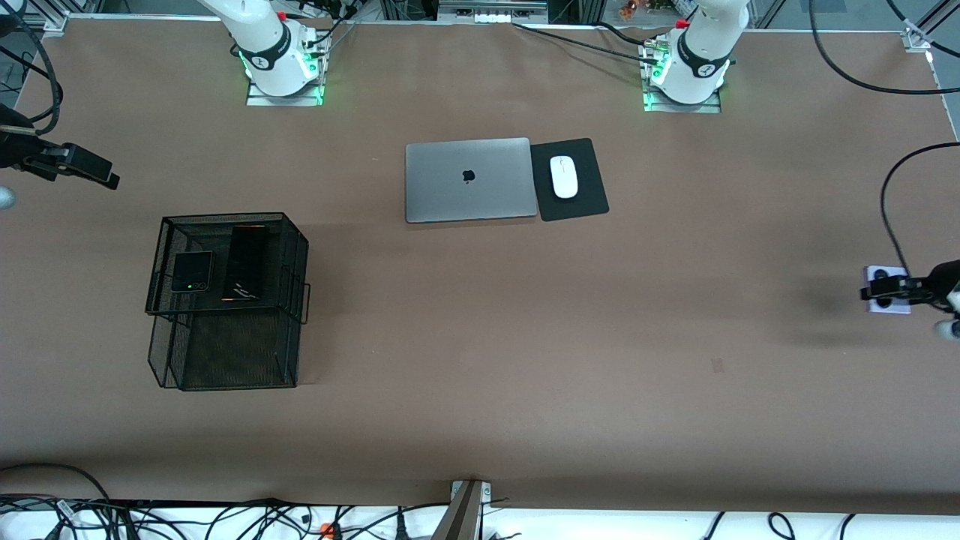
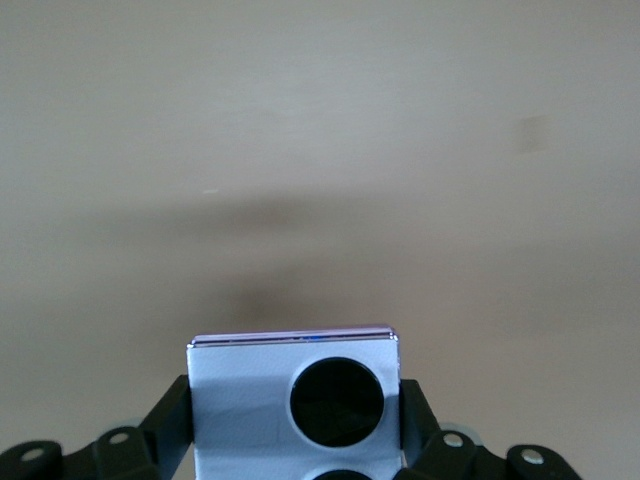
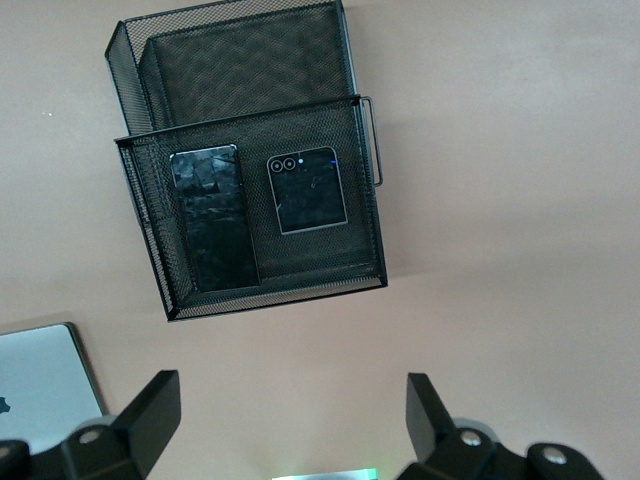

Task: Place phones with both arms
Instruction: 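Carry the white flip phone toward the laptop with the left gripper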

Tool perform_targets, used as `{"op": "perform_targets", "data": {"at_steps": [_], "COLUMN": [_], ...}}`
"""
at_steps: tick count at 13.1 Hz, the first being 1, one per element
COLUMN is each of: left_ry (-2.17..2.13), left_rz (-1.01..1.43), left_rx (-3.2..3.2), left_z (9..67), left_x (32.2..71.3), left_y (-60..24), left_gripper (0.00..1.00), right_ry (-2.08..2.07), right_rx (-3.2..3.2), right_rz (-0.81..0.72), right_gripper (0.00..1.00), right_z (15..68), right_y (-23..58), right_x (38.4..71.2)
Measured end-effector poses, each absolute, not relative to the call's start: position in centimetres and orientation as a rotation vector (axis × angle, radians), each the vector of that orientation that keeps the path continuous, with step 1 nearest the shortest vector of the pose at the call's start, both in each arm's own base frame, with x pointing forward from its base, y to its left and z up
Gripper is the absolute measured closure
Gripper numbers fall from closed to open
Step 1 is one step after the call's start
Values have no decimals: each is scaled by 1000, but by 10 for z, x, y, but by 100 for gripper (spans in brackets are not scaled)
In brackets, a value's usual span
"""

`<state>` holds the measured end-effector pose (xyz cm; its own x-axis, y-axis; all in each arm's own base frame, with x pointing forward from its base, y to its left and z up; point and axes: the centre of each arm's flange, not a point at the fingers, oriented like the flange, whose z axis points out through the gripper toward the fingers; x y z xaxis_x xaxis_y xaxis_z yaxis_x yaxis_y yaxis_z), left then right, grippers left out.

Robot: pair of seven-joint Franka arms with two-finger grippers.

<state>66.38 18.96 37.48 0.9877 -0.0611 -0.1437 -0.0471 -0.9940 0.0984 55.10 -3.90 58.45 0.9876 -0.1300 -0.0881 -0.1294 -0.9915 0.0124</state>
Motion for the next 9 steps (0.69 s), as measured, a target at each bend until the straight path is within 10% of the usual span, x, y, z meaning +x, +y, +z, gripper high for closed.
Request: {"op": "perform_targets", "data": {"at_steps": [9], "left_ry": [127], "left_rz": [-189], "left_rx": [3036], "left_z": [337], "left_x": [668], "left_y": [-281], "left_gripper": [15], "right_ry": [-207], "right_rx": [3123], "right_rz": [-159], "right_gripper": [0], "right_z": [578], "right_y": [-40], "right_x": [554]}}
